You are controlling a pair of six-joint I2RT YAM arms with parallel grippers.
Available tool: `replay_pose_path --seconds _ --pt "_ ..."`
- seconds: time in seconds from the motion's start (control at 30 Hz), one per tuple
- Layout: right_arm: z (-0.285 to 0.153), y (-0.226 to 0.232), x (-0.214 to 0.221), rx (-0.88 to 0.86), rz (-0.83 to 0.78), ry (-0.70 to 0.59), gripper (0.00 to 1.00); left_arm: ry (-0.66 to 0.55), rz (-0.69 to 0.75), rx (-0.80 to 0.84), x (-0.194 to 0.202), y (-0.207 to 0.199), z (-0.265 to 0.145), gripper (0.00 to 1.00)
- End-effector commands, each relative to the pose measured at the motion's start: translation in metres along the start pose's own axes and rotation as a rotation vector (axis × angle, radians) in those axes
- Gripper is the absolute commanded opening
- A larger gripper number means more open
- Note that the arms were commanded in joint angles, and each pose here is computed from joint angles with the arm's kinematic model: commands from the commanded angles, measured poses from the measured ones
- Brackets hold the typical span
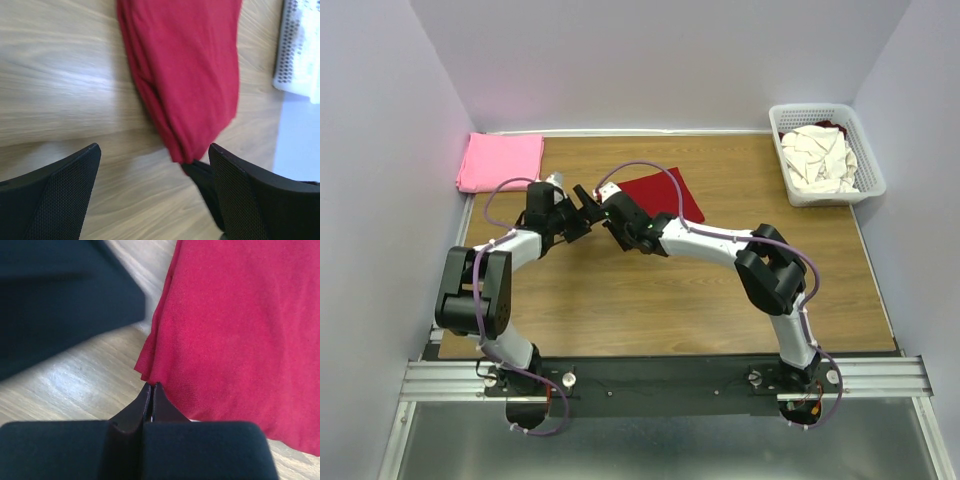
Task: Fold and stack the t-shirts
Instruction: Neatly place the folded tshirt to the corner
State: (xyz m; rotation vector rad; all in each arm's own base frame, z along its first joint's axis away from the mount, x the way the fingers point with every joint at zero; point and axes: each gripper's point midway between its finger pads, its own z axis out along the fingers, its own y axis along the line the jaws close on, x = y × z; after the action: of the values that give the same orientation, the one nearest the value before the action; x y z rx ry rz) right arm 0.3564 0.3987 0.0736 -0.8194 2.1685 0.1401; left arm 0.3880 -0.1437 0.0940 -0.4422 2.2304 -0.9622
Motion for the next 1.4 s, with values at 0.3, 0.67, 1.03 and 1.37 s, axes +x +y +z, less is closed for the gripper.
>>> replay_pose_path --seconds 0.3,0.67,1.03,1.37 --pt "-0.019 -0.004 -0.027 -0.033 0.064 -0.081 0.01 0.033 -0.186 0.061 0.023 -0.020 0.054 0.97" --pt "-0.022 -0.002 -0.032 -0.056 0.087 -0.096 0.01 -0.003 -0.232 0.032 0.016 -0.011 0.083 0.75" --pt "-0.023 0.003 -0.029 -0.083 0.092 -0.087 0.15 0.010 -0.059 -0.049 -0.007 0.001 0.105 0.00" --pt "-0.061 -0.054 -0.008 0.010 0.172 -0.029 0.86 0.049 0.314 -0.382 -0.068 0.050 0.100 0.00"
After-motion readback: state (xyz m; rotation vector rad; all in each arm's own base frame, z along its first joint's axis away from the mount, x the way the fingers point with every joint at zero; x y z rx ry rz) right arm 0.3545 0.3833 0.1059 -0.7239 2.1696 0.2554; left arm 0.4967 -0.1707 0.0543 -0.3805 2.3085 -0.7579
